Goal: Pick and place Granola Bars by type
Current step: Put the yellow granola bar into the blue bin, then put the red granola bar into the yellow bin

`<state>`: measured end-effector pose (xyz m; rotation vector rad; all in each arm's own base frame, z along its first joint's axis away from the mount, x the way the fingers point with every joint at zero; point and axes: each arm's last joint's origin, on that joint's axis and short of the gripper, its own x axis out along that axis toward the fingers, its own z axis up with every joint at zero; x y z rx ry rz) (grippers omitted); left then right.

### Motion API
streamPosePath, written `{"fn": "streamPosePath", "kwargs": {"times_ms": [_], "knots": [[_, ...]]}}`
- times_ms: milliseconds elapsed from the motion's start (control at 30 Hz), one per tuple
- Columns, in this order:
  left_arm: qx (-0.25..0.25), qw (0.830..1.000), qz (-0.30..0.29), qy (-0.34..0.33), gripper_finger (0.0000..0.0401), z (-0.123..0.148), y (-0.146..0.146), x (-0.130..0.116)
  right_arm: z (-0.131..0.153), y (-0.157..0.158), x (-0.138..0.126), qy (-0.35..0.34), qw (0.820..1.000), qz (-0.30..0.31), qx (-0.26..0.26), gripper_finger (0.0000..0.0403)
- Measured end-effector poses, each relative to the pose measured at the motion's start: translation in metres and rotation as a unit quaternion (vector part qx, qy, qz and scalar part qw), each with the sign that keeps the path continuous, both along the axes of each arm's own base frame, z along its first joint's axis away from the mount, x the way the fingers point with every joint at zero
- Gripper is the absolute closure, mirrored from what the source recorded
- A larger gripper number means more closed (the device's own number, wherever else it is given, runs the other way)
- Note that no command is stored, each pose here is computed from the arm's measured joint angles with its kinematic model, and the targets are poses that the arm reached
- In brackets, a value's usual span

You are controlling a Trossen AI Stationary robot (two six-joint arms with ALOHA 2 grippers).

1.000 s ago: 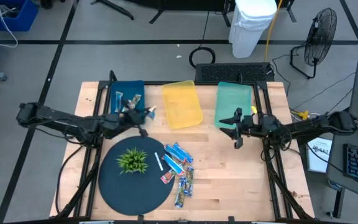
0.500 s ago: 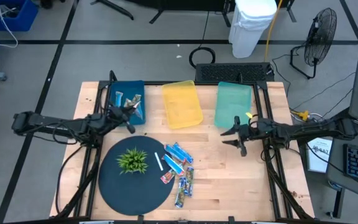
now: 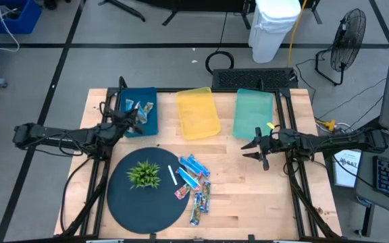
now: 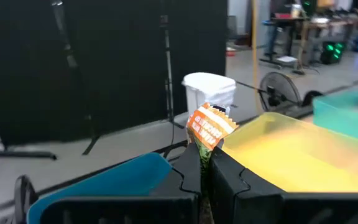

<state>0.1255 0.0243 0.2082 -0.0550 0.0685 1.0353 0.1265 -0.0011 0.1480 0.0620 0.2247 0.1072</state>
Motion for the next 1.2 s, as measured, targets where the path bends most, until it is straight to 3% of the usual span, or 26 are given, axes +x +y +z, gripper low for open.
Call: {"fn": "streamPosePath", "kwargs": {"times_ms": [167, 400, 767, 1200], "knots": [[-0.01, 1.0, 0.009, -0.016, 0.0393, -0.0003, 0.0002, -0.0004, 0.0, 0.0, 0.0, 0.0, 1.0, -0.001, 0.0, 0.0275], [-0.015, 1.0, 0.011, -0.012, 0.0355, -0.0026, 0.0002, -0.0008, 0.0, -0.0001, 0.0, 0.001, 1.0, -0.004, 0.011, 0.0275], [-0.032, 0.997, 0.044, -0.054, 0.0358, -0.0026, 0.001, -0.0023, 0.0, -0.0001, 0.0, 0.001, 1.0, -0.003, 0.011, 0.0275], [-0.047, 0.994, 0.062, -0.082, 0.0226, -0.0036, 0.0014, -0.0034, -0.0001, -0.0001, 0.0, 0.001, 1.0, -0.003, 0.007, 0.0275]]}}
